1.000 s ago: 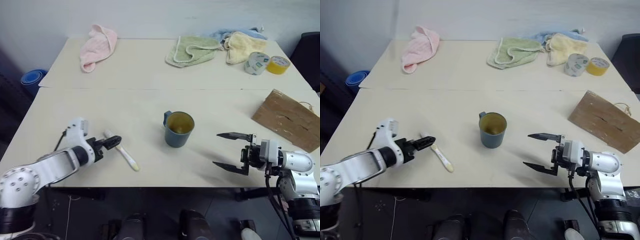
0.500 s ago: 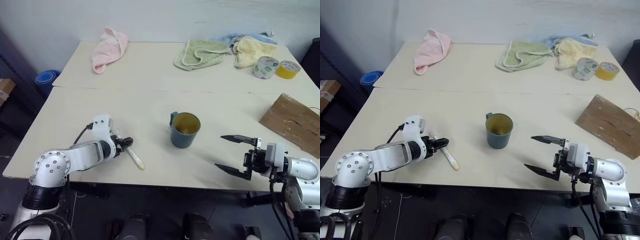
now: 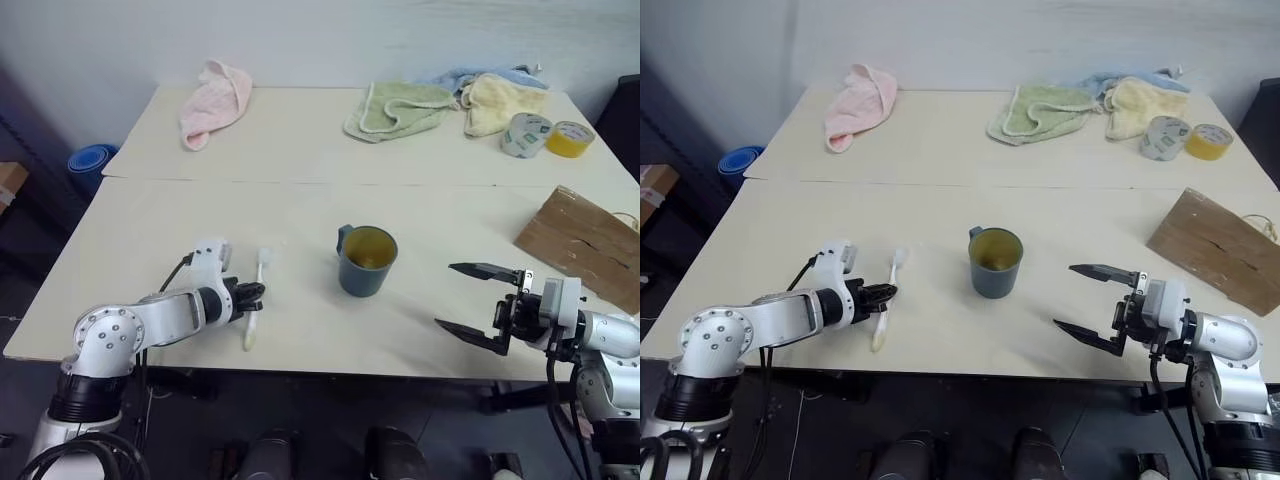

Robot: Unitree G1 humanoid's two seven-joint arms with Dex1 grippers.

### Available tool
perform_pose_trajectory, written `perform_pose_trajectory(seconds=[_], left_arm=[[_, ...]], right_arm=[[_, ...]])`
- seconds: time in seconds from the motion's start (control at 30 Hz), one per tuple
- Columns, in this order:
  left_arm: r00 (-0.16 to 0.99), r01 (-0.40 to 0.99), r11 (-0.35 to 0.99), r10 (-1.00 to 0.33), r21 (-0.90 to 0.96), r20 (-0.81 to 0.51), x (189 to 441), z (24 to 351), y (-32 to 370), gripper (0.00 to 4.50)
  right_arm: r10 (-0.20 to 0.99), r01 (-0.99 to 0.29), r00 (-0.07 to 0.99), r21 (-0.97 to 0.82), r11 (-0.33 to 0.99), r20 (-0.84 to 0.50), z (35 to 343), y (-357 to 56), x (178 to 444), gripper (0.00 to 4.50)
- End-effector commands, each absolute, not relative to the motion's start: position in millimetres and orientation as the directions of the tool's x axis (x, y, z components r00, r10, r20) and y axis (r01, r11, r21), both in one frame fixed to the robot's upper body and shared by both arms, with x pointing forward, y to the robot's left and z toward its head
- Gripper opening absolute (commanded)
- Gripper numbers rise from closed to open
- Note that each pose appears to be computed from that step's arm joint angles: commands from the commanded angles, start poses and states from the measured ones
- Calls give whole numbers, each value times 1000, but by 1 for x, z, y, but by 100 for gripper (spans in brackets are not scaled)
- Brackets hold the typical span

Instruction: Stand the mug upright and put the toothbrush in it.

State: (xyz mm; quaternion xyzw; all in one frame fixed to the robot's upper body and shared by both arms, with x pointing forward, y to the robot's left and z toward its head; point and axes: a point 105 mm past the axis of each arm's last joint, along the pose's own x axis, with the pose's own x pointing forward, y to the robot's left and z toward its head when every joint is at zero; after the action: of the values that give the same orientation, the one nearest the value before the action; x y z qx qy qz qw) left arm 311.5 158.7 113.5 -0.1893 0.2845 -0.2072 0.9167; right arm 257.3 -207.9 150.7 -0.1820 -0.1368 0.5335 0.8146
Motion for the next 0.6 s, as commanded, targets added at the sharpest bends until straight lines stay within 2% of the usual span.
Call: perform_pose_trajectory(seconds=[0.03,0.13,0.23,0.33,0.47,0.6], left_arm=[[781,530,731,-618,-430,-88,314,180,169,17],[725,672,644,-673,-366,146,310,225,174,17],[544,835,532,-754,-145,368,297,270,152,17],[409,901,431,-794,-58,450,293,289,126,17],[193,959,274,-818,73,542,300,300,68,17],[123,956,243,-842,165,526,312,283,39,17]], right_arm=[[902,-787,430,-477,392,33,157,-222,255,450],[887,-775,460,-475,418,30,153,-230,251,450],[864,-750,502,-476,459,43,156,-239,247,450],[842,-730,536,-468,498,59,159,-246,243,450],[801,-684,590,-466,561,97,162,-251,234,450],[776,-652,615,-463,601,141,165,-247,228,450]])
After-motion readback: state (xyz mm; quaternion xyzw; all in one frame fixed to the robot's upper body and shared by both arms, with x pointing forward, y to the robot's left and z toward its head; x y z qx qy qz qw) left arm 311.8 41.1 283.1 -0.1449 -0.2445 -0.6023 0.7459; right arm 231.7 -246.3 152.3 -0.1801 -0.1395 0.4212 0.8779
